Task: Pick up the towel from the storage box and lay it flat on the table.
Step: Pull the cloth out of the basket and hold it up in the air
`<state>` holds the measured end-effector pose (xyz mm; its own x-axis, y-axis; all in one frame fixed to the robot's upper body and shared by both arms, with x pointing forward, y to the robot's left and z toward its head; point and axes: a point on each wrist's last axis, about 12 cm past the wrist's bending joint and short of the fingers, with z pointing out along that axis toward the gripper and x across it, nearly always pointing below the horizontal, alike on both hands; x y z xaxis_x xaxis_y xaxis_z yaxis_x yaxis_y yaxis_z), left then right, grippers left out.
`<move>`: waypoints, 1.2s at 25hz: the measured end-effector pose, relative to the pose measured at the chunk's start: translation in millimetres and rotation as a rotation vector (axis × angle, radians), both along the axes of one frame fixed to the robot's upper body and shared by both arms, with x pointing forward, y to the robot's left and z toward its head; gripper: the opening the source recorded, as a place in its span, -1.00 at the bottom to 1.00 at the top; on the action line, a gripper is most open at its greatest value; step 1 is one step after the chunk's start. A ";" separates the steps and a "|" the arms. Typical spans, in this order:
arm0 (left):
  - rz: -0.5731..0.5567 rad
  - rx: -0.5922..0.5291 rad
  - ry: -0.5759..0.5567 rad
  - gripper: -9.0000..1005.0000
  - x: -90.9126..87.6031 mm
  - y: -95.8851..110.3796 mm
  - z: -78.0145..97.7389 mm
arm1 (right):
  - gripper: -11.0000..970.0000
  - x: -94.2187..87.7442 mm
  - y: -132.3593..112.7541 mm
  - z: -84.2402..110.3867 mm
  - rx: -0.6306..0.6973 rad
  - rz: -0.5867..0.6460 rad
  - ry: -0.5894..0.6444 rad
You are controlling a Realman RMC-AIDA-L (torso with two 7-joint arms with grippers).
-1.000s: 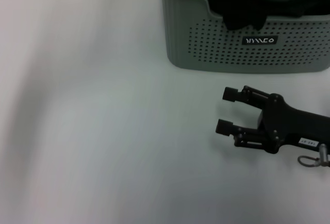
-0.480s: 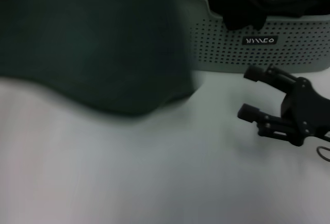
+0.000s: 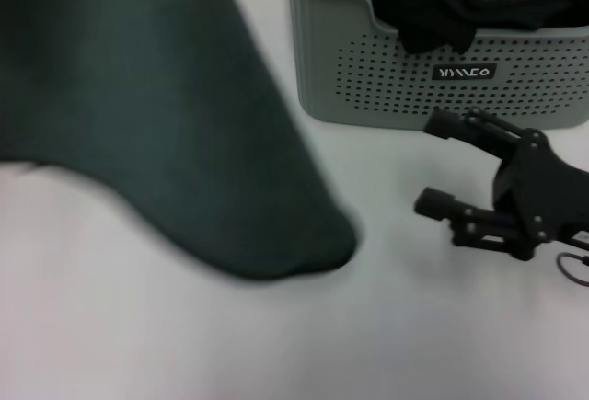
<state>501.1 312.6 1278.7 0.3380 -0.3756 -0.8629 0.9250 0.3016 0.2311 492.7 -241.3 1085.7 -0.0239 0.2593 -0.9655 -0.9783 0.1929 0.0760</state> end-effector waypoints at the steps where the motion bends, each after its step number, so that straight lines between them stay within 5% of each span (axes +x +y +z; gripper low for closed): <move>1: 0.011 0.034 0.019 -0.96 4.2 -0.8 -6.3 | 0.74 1.2 3.9 -0.2 -0.009 0.006 -0.016; 7: -0.019 0.270 0.043 -0.96 17.4 -10.1 -16.1 | 0.74 2.6 7.6 3.7 -0.002 0.034 -0.044; 16: -0.157 0.546 -0.032 -0.96 30.3 -22.0 -5.9 | 0.74 -1.4 -7.8 9.6 0.008 0.090 -0.002; 23: -0.241 0.606 -0.057 -0.96 27.6 -23.6 -0.2 | 0.73 7.5 -17.3 15.1 -0.019 0.078 0.010; 30: -0.187 0.492 -0.058 -0.96 27.6 -26.0 0.0 | 0.73 16.2 -6.2 18.3 -0.034 0.091 -0.021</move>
